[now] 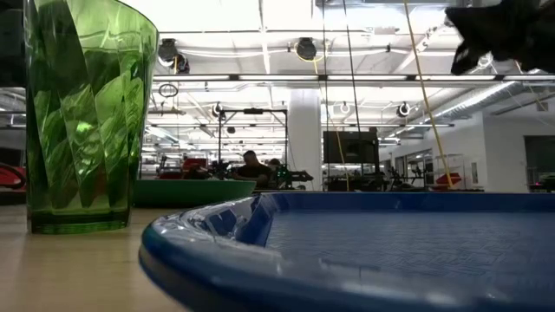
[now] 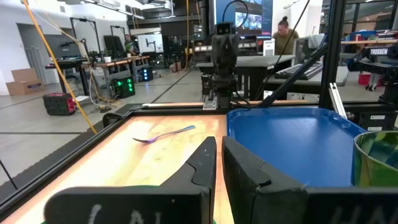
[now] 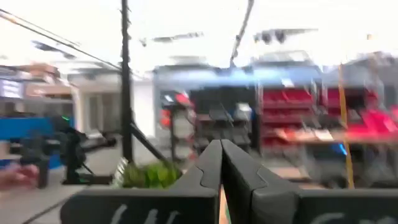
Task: Pick and place plate/cup/fork/spoon on tray
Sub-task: Put the green cup in the top right corner of the blue tray
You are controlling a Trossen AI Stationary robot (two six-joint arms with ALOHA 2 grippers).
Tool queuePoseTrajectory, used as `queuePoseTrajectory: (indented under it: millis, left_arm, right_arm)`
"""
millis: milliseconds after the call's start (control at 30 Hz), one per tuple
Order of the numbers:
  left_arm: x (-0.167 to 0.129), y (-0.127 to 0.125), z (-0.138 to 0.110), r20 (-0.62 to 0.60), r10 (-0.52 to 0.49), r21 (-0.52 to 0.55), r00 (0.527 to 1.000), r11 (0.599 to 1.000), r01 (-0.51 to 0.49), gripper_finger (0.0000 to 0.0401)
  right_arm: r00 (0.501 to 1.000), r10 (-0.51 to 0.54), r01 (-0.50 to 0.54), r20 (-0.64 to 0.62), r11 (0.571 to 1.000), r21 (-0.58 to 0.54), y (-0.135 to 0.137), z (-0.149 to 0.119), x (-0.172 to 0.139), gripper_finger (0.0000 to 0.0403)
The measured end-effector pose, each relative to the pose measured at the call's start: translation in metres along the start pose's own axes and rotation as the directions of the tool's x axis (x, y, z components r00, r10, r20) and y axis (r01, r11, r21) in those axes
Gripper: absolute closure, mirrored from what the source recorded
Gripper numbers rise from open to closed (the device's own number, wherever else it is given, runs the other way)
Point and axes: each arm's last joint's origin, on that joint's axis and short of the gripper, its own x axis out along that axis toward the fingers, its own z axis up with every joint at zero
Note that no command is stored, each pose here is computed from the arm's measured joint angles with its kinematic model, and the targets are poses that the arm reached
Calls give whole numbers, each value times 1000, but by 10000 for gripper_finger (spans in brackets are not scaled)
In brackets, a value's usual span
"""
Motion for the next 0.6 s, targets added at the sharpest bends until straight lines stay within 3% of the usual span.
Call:
queuePoseTrajectory:
  millis: [33, 233, 467, 600]
  left_arm:
    - [0, 0, 0, 0, 0, 0, 1000, 1000, 0, 370]
    - [0, 0, 0, 0, 0, 0, 1000, 1000, 0, 370]
    - [0, 0, 0, -2, 3, 0, 1000, 1000, -3, 370]
    - [0, 0, 0, -3, 3, 0, 1000, 1000, -3, 370]
  right_arm:
    - [1000, 16, -16, -12, 1000, -6, 0, 0, 1, 403]
    - [994, 20, -11, 107, 996, -87, 4, 76, 13, 403]
    - [1000, 6, -3, 20, 988, -157, 4, 146, 47, 403]
    - [997, -1, -10, -72, 989, -147, 0, 172, 80, 403]
